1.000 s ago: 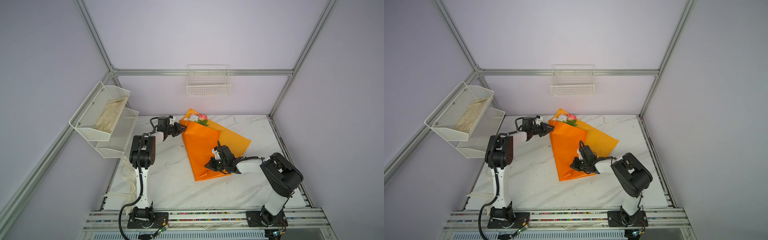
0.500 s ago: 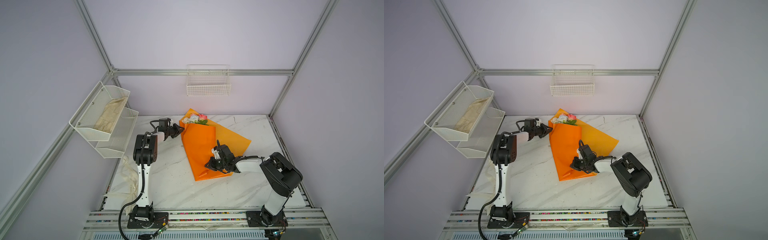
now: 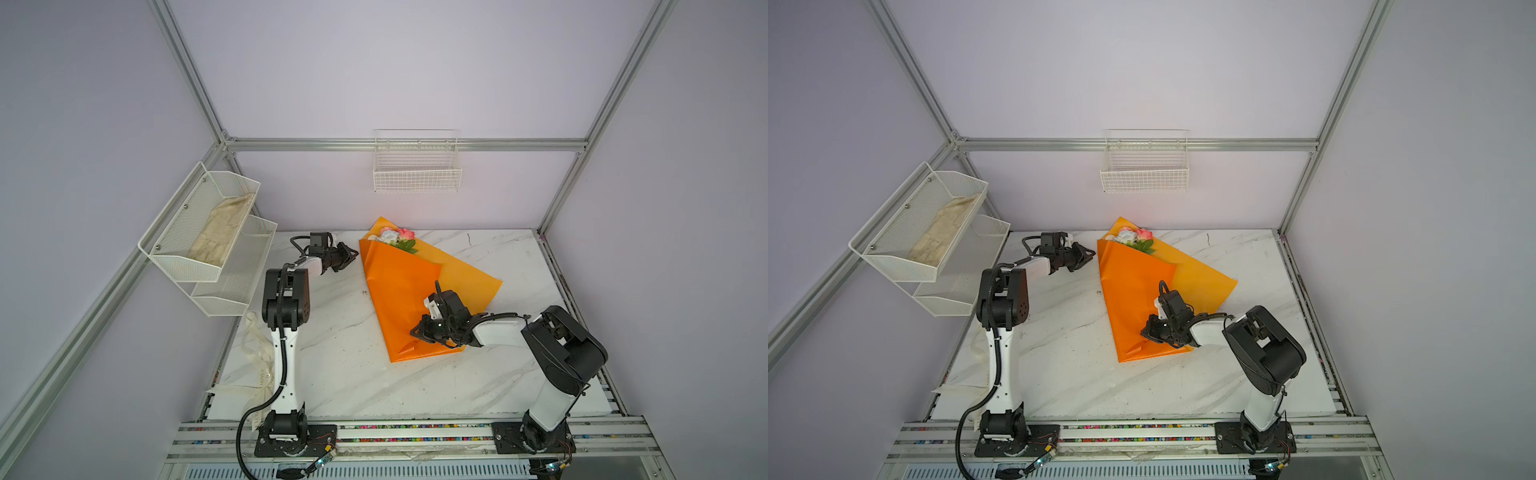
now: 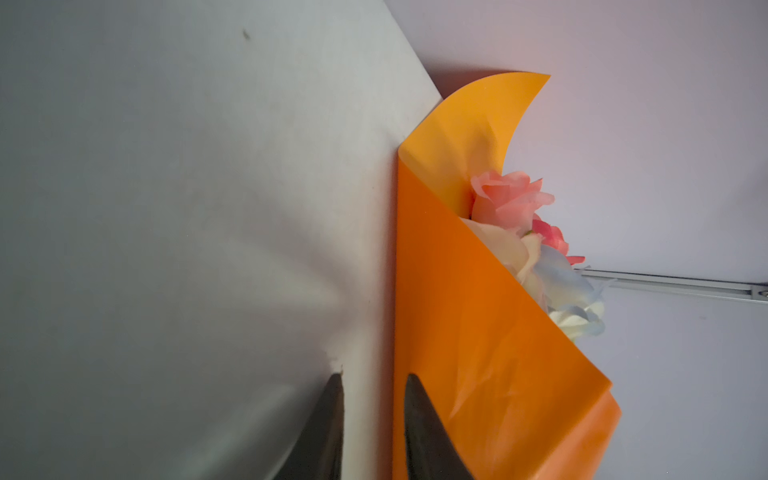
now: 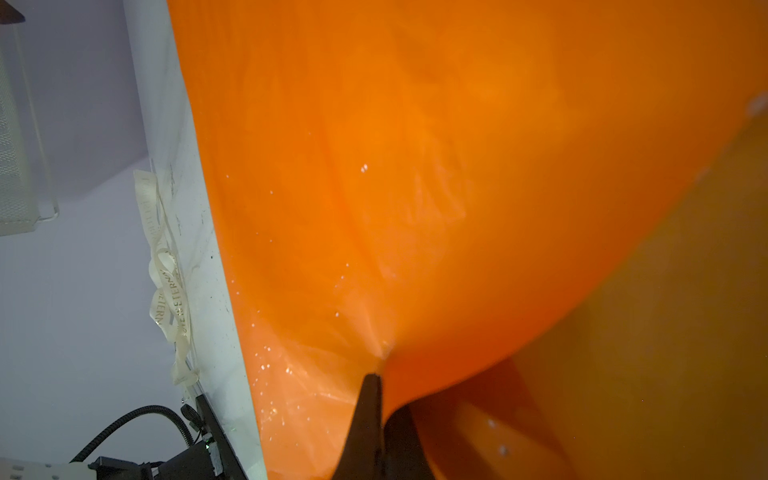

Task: Tie the bouquet of fake flowers
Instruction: 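Hold the paper cone closed at top and bottom with both grippers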

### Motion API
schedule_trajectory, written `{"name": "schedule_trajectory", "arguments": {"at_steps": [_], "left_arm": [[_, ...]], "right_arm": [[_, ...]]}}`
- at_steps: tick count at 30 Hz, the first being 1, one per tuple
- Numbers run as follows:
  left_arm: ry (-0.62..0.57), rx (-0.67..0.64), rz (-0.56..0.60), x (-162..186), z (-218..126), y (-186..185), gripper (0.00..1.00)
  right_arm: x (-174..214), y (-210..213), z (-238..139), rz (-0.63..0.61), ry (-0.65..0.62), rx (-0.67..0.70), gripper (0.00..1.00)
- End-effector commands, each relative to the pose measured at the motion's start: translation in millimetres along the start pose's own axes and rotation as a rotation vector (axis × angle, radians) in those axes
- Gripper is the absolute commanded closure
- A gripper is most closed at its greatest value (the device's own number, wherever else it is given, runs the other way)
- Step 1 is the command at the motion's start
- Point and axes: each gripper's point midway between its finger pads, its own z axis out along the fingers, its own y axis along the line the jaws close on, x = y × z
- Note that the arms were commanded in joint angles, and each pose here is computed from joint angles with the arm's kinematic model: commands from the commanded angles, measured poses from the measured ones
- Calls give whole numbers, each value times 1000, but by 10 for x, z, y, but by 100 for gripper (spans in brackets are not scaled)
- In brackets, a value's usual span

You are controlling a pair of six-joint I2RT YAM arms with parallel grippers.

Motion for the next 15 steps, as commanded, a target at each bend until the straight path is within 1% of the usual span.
{"name": "schedule_trajectory", "arguments": {"at_steps": [1, 3, 4, 7, 9, 11, 13, 15], "left_arm": [[-75, 99, 147, -212, -613, -803, 69], [-59, 139, 170, -41, -800, -980, 69], [-41, 144, 175, 77, -841, -1004, 69], [19, 177, 178, 507, -951, -1089, 74], [56, 199, 173, 814, -951, -1053, 76], [87, 235, 177, 1023, -915, -1053, 77], [118, 248, 167, 1159, -822, -1006, 79], [141, 285, 165, 1225, -711, -1008, 80]], "right_arm": [[13, -77, -13, 18, 12, 37, 100], [-3, -51, -19, 10, 6, 29, 100], [-13, -40, -18, 6, 4, 27, 100], [-41, -16, -17, 3, -3, 23, 100], [-47, -10, -16, 0, -5, 22, 100], [-50, -2, -24, -1, -7, 19, 100], [-48, 6, -33, -3, -10, 15, 100], [-47, -4, -28, -2, -9, 17, 100]]}}
